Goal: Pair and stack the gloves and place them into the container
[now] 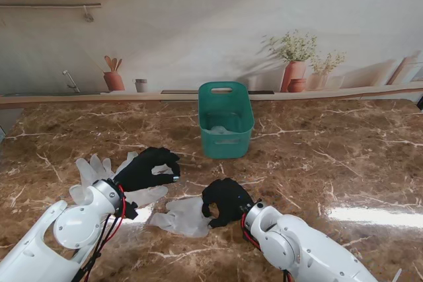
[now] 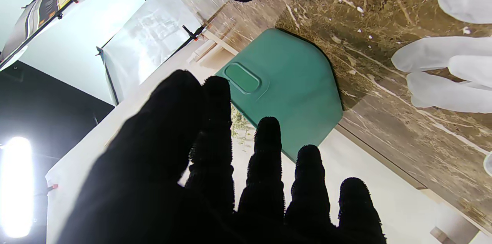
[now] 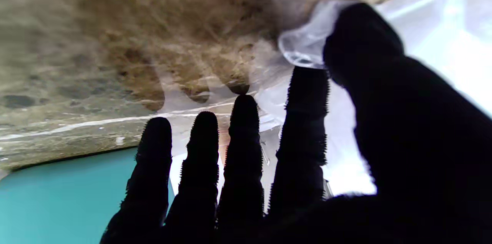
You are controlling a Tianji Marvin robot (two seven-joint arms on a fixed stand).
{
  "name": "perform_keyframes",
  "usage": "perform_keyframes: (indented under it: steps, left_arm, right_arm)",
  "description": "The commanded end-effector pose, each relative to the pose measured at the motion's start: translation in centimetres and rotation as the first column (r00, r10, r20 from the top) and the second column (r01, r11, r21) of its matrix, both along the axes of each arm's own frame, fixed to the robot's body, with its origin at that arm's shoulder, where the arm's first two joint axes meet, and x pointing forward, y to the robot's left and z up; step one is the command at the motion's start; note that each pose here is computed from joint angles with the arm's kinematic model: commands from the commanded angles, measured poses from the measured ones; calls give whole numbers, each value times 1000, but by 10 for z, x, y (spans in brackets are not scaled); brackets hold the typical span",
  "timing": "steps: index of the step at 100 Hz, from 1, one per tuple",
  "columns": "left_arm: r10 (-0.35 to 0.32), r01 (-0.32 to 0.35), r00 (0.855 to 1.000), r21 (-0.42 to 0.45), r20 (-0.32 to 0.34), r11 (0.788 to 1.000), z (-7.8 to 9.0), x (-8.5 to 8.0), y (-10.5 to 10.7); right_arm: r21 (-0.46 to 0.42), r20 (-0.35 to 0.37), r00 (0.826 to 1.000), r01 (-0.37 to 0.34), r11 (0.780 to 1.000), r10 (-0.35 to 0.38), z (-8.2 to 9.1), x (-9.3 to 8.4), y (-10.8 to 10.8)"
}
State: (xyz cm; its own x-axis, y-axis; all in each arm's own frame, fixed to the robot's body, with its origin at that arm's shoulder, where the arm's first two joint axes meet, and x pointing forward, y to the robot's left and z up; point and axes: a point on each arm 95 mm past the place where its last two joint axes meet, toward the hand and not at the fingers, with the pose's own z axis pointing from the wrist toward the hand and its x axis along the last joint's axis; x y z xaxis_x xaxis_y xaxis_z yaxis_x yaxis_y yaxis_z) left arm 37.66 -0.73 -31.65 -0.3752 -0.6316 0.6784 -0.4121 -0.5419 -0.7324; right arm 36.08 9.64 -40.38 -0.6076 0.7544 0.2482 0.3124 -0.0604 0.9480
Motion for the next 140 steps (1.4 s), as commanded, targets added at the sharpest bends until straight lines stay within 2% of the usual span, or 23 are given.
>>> perform_keyframes:
  steps: [1,16,26,31,41,54,67,80,96,106,112,126,140]
  left_arm:
    - [5,-5,1000,3,-3,1000,-2,-1,0]
    - [13,-13,1000,9,-14,1000,-2,-2,0]
    - [22,-22,1000,6,-19,1000,-2,-2,-1]
    - [24,-24,999,0,-22,1000,-2,-2,-2]
    - [21,-22,999,-14,-30,1000,-2,-1,-5]
    - [9,-10,999,-28,-47,1000,-2,0,-10]
    - [-7,2,996,-54,-93,999,-4,1,-15]
    - [-51,42,991,-76,-121,996,-6,2,-23]
    - [-101,81,985,-137,-143,987,-8,3,-38]
    - [-143,105,976,-220,-164,970,-10,3,-48]
    - [-162,122,974,-235,-161,964,-9,1,-52]
    - [-147,113,982,-256,-115,960,-8,0,-61]
    - [-126,103,989,-257,-76,961,-5,0,-64]
  right_arm:
    - [16,-1,1000,-2,1000,2,-11,-6,2]
    - [48,101,995,18,999,-23,6,-5,-7]
    - [68,203,978,42,997,-55,30,-3,-17]
    - [77,259,963,51,996,-69,42,-3,-22]
    - [85,377,923,50,995,-79,66,-3,-32]
    - [103,530,844,23,994,-74,91,-5,-40]
    - [120,632,773,-18,993,-62,106,-9,-42]
    - [126,677,735,-54,991,-46,113,-13,-40]
    - [122,697,717,-91,988,-20,114,-18,-33]
    - [96,709,706,-104,990,5,114,-18,-30]
    - [77,714,700,-108,991,20,113,-18,-30]
    - [66,708,705,-115,991,35,111,-18,-30]
    - [80,701,713,-95,992,12,110,-20,-34]
